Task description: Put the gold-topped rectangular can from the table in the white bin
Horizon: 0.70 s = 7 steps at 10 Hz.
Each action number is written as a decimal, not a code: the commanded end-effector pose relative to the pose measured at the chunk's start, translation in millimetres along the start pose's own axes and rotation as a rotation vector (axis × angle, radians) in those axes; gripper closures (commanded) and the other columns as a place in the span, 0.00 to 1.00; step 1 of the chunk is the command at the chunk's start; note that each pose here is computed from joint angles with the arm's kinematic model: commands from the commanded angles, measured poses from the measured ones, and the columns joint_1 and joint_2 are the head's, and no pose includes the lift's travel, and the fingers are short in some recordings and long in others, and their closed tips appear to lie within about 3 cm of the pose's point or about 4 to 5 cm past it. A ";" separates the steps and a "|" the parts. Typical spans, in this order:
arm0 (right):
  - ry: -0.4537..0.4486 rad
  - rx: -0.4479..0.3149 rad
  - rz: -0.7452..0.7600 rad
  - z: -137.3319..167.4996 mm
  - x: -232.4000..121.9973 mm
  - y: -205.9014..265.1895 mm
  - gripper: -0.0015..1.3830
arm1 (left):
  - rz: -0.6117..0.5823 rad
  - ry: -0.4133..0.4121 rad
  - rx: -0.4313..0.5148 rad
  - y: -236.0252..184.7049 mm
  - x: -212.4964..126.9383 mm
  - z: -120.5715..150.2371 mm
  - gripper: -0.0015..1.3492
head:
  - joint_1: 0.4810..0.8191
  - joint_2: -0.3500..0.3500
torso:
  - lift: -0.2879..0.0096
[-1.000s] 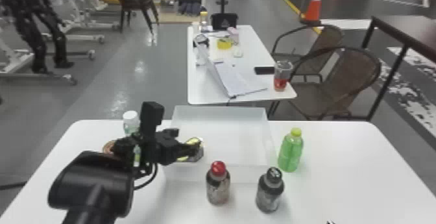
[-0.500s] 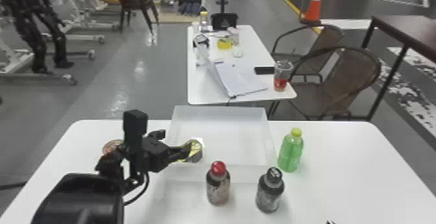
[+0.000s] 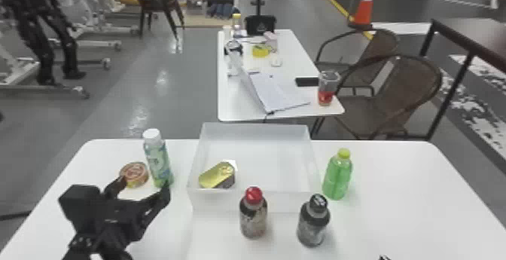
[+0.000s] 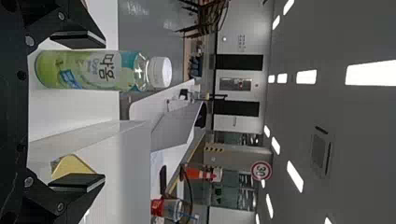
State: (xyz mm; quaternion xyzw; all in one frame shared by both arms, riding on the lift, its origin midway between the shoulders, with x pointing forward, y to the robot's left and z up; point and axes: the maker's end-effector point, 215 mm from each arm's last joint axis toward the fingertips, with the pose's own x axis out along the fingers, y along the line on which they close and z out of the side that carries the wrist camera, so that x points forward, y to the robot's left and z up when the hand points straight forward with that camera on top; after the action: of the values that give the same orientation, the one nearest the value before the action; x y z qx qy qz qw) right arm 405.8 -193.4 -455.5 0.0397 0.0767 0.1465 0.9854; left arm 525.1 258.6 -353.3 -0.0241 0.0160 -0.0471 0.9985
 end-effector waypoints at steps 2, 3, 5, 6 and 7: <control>0.004 -0.001 -0.001 -1.3 -1.7 -0.5 0.31 | 0.096 -0.015 -0.035 17.0 -57.4 -21.0 0.20 | 0.20 0.50 | 0.63; 0.003 -0.003 0.000 -0.8 -2.5 -0.1 0.31 | 0.146 -0.003 -0.031 26.7 -81.0 -32.3 0.20 | 0.20 0.50 | 0.63; 0.009 0.000 -0.002 -2.9 -5.7 -0.1 0.31 | 0.234 0.004 -0.013 46.1 -118.4 -47.2 0.20 | 0.20 0.50 | 0.63; 0.010 0.000 -0.002 -3.5 -7.2 0.4 0.31 | 0.248 0.023 -0.006 50.4 -135.4 -59.7 0.20 | 0.20 0.50 | 0.63; 0.012 0.000 -0.003 -4.1 -8.2 0.4 0.31 | 0.274 0.052 -0.019 52.8 -153.9 -75.1 0.20 | 0.20 0.50 | 0.63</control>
State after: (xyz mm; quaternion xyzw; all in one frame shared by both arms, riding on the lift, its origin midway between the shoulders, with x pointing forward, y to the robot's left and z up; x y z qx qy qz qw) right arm 398.2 -195.2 -457.9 0.0388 0.0818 0.1451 0.9853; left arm 384.4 322.6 -418.9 -0.0269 0.0384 0.0871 0.9951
